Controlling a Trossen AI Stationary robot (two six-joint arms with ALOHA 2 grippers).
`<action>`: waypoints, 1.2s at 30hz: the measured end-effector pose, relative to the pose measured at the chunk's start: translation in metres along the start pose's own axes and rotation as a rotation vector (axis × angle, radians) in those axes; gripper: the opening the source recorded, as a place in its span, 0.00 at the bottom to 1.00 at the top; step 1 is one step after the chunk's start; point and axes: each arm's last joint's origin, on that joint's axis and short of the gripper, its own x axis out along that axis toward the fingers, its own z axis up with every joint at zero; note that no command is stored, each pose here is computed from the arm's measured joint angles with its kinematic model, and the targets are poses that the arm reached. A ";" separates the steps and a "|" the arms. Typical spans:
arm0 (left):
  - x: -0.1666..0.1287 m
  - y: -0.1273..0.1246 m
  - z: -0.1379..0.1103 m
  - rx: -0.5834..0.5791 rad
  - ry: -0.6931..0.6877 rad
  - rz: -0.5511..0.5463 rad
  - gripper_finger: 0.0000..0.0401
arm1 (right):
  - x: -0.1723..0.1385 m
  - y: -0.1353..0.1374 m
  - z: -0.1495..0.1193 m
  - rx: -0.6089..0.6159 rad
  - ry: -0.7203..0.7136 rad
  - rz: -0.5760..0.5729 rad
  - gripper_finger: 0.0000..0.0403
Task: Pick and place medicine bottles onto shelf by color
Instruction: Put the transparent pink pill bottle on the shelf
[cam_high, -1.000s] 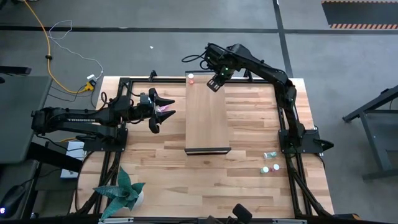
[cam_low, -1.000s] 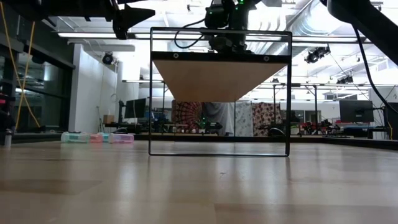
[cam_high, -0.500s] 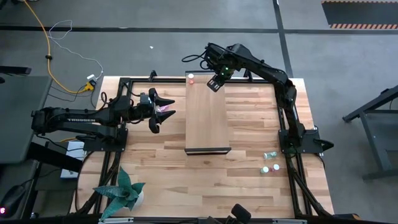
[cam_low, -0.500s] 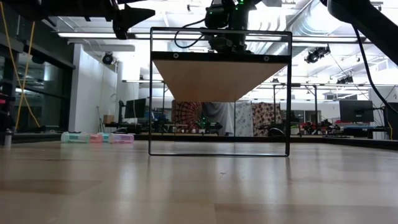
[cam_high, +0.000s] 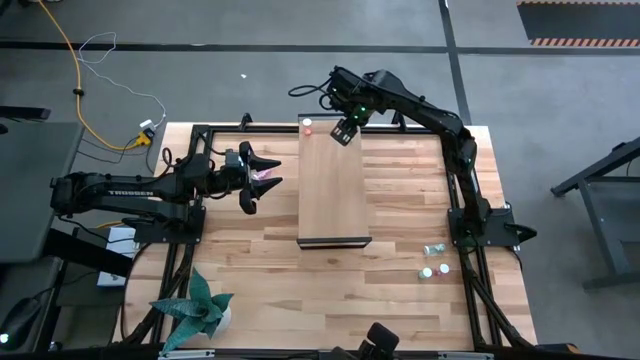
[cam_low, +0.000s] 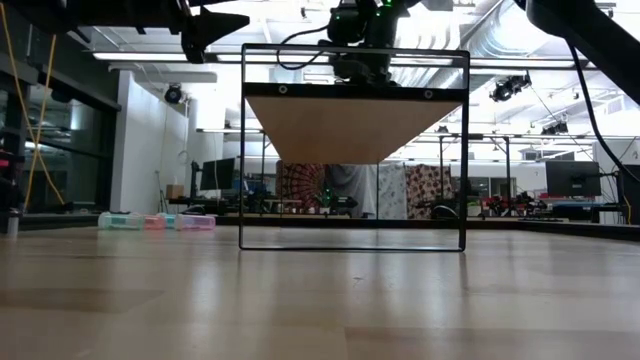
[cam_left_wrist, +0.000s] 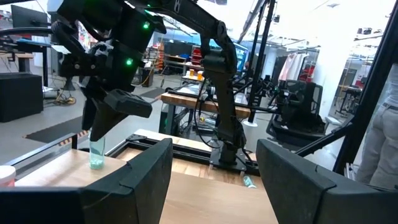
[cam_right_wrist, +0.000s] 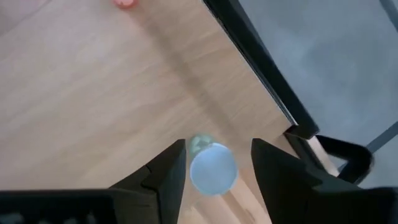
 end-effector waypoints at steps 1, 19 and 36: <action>0.000 0.000 0.000 0.000 0.001 0.000 0.56 | -0.001 0.000 0.000 -0.012 -0.001 0.000 0.43; 0.000 0.001 -0.008 -0.017 0.082 0.013 0.56 | -0.129 0.024 -0.104 -0.128 -0.287 0.037 0.43; 0.000 0.004 -0.007 0.034 0.060 0.114 0.56 | -0.020 0.048 -0.243 -0.024 -1.018 0.307 0.43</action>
